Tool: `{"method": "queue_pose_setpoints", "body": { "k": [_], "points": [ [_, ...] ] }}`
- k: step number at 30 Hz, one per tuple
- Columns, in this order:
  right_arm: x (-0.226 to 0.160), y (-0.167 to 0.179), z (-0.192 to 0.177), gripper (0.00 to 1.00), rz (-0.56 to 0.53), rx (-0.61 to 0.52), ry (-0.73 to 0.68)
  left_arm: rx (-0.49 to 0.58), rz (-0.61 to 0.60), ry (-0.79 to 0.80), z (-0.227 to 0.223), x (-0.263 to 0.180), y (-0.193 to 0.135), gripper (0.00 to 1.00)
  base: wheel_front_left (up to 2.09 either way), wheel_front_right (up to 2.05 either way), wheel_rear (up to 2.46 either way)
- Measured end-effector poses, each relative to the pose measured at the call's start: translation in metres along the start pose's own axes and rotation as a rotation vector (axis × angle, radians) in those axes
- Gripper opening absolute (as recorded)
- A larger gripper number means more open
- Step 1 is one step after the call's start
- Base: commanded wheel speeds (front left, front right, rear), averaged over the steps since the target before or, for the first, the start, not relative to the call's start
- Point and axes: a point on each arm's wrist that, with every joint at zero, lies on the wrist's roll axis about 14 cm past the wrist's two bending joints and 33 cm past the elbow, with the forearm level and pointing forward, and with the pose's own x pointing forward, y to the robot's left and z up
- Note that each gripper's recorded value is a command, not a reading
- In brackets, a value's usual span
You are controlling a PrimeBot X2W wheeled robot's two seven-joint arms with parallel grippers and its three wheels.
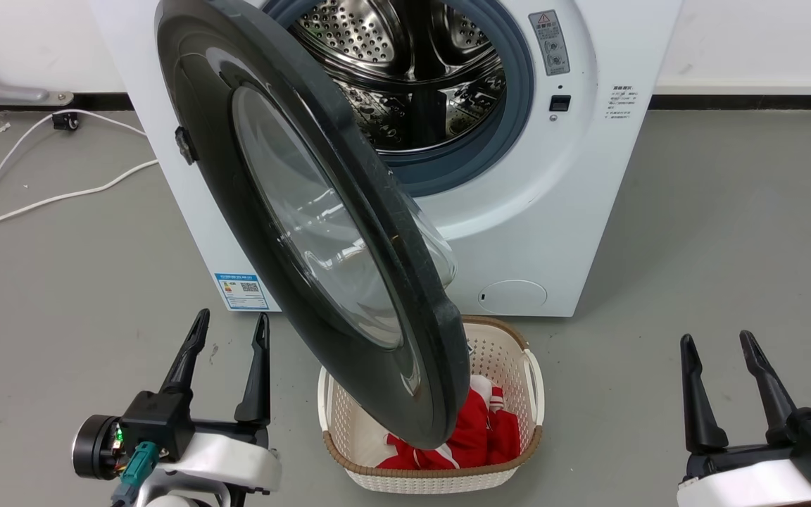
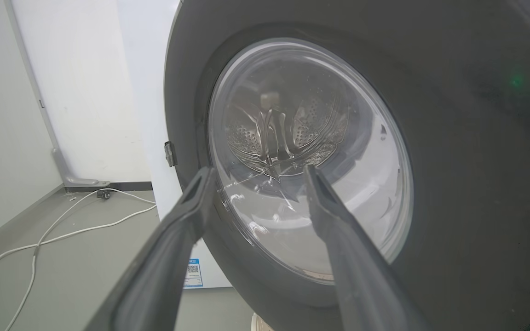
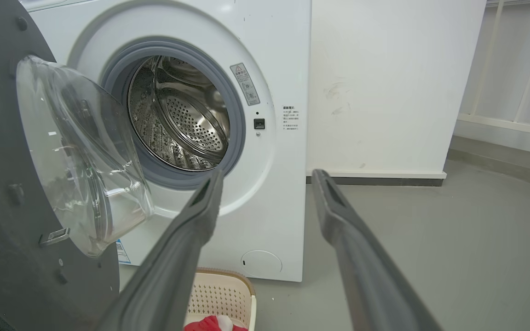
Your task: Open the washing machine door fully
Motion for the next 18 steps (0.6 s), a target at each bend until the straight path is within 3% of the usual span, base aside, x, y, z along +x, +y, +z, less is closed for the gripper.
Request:
{"method": "queue_pose_setpoints", "body": {
  "k": [11, 12, 13, 14, 15, 18],
  "points": [
    [0.0035, -0.0017, -0.0025, 1.00, -0.004, 0.001, 0.006, -0.001, -0.001, 0.003, -0.0013, 0.0008, -0.0001, 1.00, 0.00, 0.00, 0.00],
    [0.0037, -0.0018, -0.0027, 1.00, -0.005, 0.001, 0.007, -0.002, -0.002, 0.004, -0.0016, 0.0008, -0.0005, 0.94, 0.00, 0.00, 0.00],
    [0.0038, -0.0019, -0.0031, 1.00, -0.005, 0.001, 0.008, -0.001, -0.003, 0.005, -0.0017, 0.0009, -0.0006, 0.55, 0.00, 0.00, 0.00],
    [0.0038, -0.0018, -0.0037, 1.00, -0.005, 0.001, 0.009, -0.001, -0.003, 0.005, -0.0018, 0.0011, -0.0007, 0.09, 0.00, 0.00, 0.00],
    [0.0037, -0.0019, -0.0042, 1.00, -0.005, 0.001, 0.011, -0.001, -0.003, 0.005, -0.0017, 0.0012, -0.0007, 0.00, 0.00, 0.00, 0.00],
    [0.0039, -0.0022, -0.0045, 1.00, -0.006, 0.002, 0.012, 0.000, -0.003, 0.003, -0.0011, 0.0017, -0.0004, 0.00, 0.00, 0.00, 0.00]
  ]
}}
